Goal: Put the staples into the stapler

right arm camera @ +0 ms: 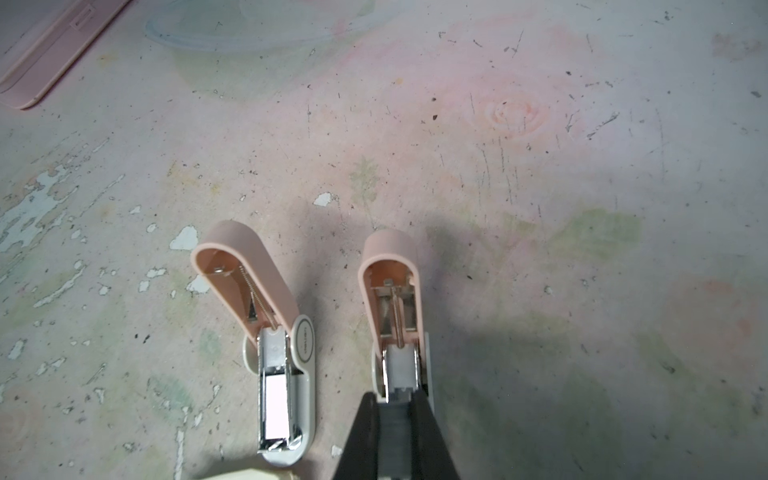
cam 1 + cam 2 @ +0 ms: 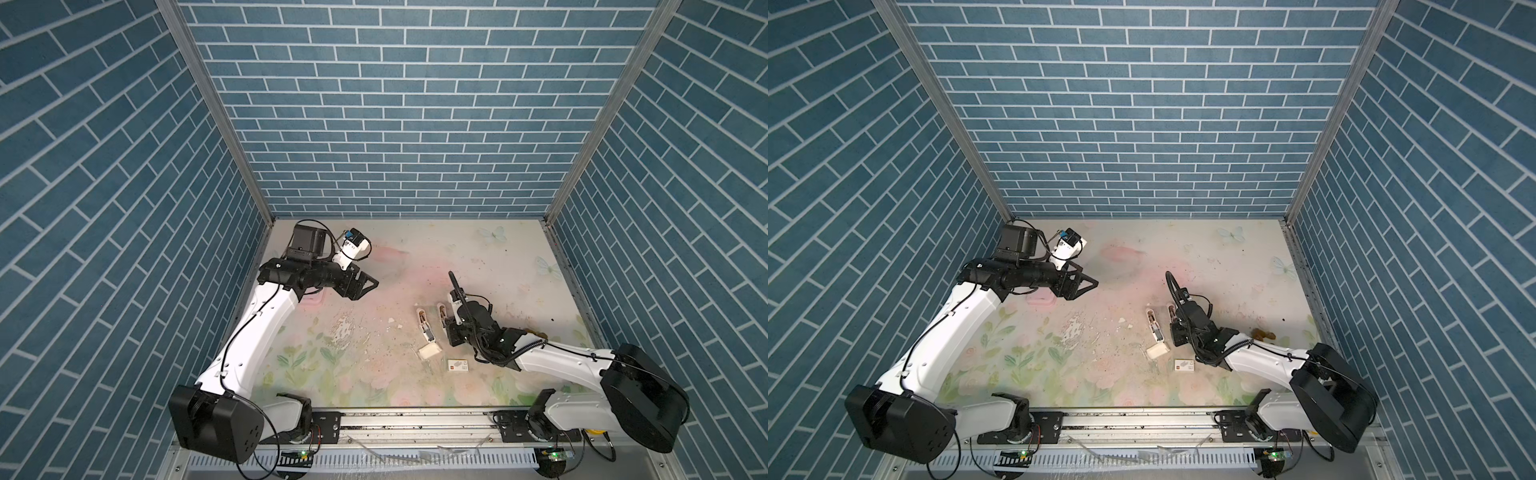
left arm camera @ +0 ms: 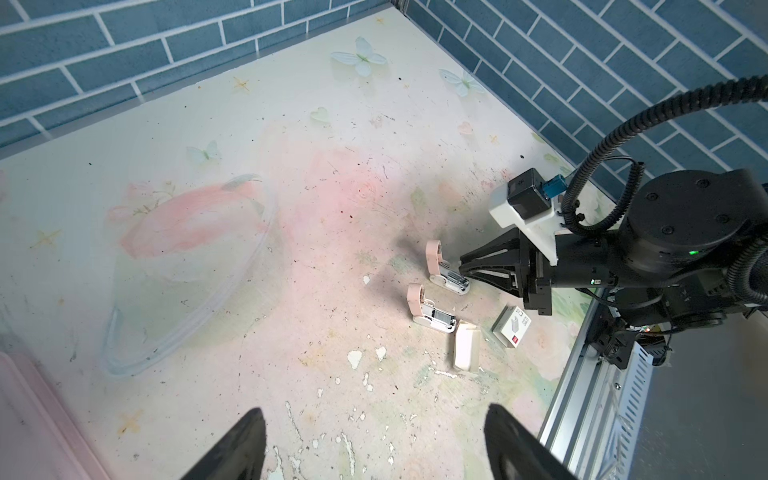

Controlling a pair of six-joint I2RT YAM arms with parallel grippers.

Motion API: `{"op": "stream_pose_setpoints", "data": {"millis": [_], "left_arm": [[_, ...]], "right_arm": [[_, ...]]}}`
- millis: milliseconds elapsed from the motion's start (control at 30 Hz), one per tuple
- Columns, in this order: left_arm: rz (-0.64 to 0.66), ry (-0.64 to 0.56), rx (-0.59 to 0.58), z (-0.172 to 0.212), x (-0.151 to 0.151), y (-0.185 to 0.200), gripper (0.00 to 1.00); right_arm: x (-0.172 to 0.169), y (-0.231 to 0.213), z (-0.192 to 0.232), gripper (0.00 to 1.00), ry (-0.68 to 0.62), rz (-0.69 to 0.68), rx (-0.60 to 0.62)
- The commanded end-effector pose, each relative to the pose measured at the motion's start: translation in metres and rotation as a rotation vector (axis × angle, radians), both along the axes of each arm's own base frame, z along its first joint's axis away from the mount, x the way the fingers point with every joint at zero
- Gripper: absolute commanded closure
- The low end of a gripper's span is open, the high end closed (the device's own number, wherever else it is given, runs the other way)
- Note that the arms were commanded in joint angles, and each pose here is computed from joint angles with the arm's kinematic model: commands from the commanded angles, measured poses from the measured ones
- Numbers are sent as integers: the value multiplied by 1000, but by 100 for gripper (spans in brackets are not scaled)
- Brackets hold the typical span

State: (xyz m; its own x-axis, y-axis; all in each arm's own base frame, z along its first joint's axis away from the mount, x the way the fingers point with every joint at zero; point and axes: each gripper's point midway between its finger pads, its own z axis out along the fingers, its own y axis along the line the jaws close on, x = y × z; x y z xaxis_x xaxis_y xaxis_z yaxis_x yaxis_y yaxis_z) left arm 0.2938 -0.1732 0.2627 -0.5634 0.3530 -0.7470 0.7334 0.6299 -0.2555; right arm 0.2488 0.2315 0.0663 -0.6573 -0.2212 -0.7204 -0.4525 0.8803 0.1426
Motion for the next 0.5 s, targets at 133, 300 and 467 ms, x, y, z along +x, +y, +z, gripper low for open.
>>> {"op": "stream_pose_setpoints", "data": {"millis": [133,300,467], "left_arm": [[13,-1,0,-3,0,3,16],[15,-1,3,-3,1,3,16],[16,-2,5,-3,1,3,16]], "right_arm": [[2,2,-5,100,-19,38,-17],[3,3,-10,100,-13,39,-28],[2,3,-12,100,-8,39,-33]]}}
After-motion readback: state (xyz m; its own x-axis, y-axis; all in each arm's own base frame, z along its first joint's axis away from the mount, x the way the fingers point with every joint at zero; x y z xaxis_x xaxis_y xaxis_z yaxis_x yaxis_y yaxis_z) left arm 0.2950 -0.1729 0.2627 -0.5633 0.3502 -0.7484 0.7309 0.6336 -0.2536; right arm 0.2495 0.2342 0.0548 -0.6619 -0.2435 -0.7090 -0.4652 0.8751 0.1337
